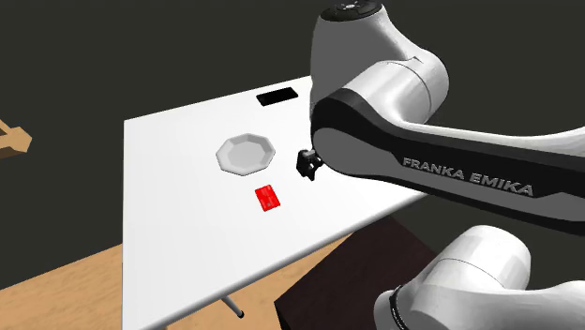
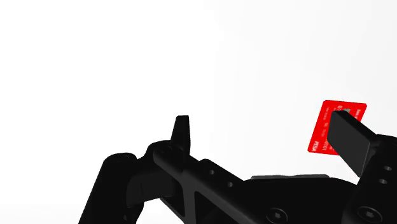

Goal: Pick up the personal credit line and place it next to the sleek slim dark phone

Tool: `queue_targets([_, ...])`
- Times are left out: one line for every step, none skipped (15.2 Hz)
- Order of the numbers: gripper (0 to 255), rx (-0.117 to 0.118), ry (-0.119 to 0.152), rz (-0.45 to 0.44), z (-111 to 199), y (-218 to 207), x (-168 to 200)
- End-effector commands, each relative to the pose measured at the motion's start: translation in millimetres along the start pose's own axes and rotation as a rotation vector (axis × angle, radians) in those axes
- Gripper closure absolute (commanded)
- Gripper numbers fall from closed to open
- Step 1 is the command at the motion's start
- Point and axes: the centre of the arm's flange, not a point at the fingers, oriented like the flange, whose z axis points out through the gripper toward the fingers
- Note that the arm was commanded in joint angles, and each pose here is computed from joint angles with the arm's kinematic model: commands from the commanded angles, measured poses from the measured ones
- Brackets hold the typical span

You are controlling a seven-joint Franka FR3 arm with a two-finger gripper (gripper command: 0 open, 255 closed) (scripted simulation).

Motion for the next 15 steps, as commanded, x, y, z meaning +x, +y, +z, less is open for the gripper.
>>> queue_targets([0, 0.011, 0.065, 0.015, 20, -14, -2])
queue_targets([0, 0.016, 0.094, 0.021, 29, -21, -2])
queue_targets([0, 0.021, 0.123, 0.027, 38, -29, -1])
queue_targets([0, 0.025, 0.153, 0.034, 48, -37, 0])
queue_targets([0, 0.030, 0.182, 0.040, 57, -45, 2])
queue_targets([0, 0.034, 0.211, 0.047, 66, -52, 4])
queue_targets([0, 0.039, 0.240, 0.053, 75, -60, 6])
queue_targets([0, 0.044, 0.270, 0.060, 83, -68, 8])
queue_targets([0, 0.048, 0.299, 0.066, 92, -76, 11])
queue_targets([0, 0.053, 0.328, 0.073, 101, -84, 14])
queue_targets([0, 0.058, 0.357, 0.079, 109, -92, 18])
queue_targets([0, 0.062, 0.387, 0.086, 117, -100, 21])
queue_targets([0, 0.067, 0.416, 0.092, 126, -108, 25])
queue_targets([0, 0.071, 0.445, 0.098, 134, -115, 30])
queue_targets([0, 0.076, 0.474, 0.105, 141, -123, 34])
